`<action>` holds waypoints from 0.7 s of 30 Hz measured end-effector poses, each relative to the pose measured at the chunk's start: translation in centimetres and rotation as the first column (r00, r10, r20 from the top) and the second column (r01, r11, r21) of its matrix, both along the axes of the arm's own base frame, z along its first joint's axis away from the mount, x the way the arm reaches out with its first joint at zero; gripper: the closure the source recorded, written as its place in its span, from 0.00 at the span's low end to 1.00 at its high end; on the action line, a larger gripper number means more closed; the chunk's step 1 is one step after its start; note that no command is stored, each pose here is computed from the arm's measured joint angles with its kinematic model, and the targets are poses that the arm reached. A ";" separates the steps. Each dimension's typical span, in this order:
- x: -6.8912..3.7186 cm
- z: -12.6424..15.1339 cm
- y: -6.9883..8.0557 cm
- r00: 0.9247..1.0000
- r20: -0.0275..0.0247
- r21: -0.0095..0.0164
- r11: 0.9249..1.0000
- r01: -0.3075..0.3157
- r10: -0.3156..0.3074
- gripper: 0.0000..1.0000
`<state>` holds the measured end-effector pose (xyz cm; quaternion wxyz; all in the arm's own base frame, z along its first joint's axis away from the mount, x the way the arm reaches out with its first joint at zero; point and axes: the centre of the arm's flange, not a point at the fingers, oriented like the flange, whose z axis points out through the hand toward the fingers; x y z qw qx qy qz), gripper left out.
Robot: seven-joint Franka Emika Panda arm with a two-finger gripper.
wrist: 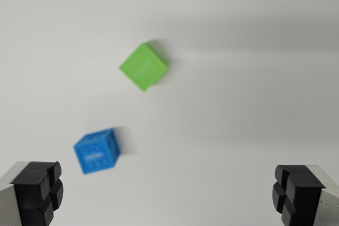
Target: Stack cube
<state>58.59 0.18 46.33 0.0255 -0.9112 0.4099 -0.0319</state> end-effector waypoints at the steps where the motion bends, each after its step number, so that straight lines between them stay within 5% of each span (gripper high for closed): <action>1: 0.0 0.0 0.0 1.000 0.000 0.000 1.000 0.000 0.000 0.00; 21: 0.1 -0.6 0.1 1.000 -0.004 -0.002 1.000 -0.023 0.023 0.00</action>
